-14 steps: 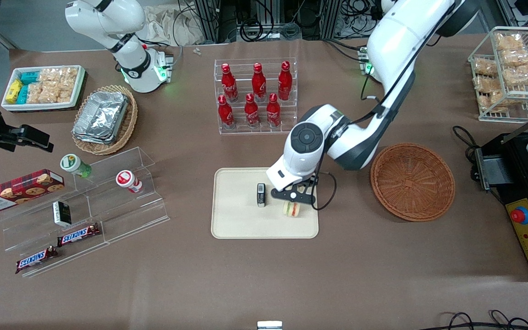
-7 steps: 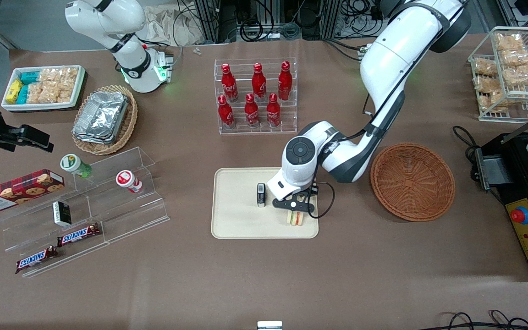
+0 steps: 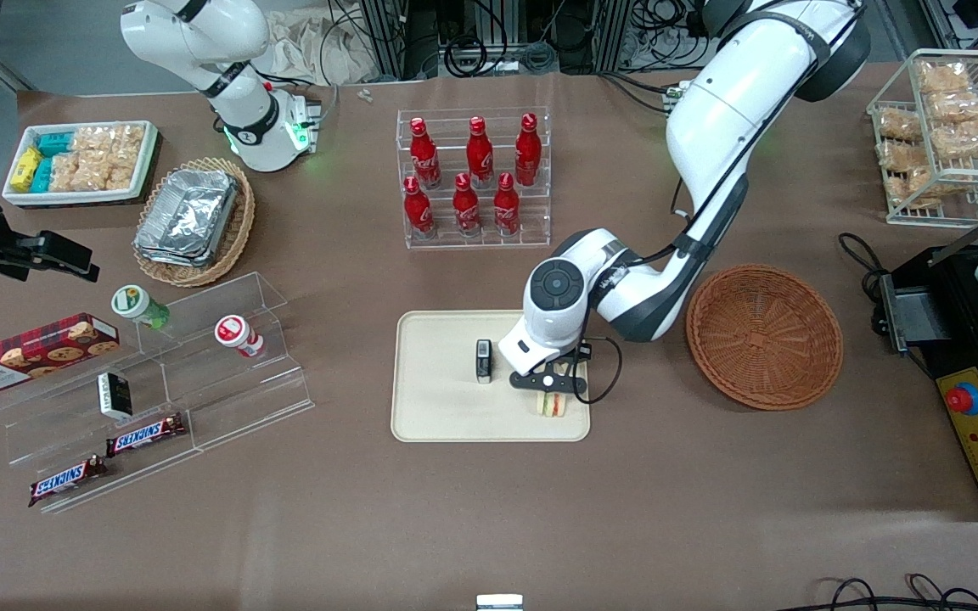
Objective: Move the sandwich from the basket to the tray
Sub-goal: 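Lower the sandwich onto the tray beside the black box and release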
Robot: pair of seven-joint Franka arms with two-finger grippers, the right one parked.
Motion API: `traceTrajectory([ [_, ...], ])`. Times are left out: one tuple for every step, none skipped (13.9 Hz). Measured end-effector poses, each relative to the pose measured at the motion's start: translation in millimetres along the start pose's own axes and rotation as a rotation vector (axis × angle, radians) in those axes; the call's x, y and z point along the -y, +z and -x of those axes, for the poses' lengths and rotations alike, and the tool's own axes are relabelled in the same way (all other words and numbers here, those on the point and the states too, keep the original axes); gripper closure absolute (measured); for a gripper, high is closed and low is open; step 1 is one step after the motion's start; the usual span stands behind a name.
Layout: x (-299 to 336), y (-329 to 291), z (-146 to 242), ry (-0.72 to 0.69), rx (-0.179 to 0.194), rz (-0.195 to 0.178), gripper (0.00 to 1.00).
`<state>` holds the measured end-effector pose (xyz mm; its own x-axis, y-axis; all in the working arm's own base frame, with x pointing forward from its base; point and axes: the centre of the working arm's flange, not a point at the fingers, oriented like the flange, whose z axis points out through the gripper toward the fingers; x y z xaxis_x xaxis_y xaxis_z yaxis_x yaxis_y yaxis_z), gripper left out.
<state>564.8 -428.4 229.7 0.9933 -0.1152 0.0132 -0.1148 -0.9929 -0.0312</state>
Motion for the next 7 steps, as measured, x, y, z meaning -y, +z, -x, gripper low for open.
traceTrajectory([
  [0.3, 0.1, -0.1, -0.005, 0.000, -0.001, 0.76],
  [1.1, 0.1, -0.7, -0.010, -0.001, -0.003, 0.68],
  [2.3, 0.4, -1.5, -0.014, -0.002, -0.004, 0.57],
  [3.3, 0.5, -2.2, -0.016, -0.003, -0.006, 0.48],
  [3.4, -0.5, -2.9, -0.019, -0.006, -0.005, 0.37],
  [3.2, -4.0, -4.6, -0.026, -0.013, -0.003, 0.29],
  [3.5, -13.1, -7.7, -0.037, -0.025, 0.001, 0.18],
])
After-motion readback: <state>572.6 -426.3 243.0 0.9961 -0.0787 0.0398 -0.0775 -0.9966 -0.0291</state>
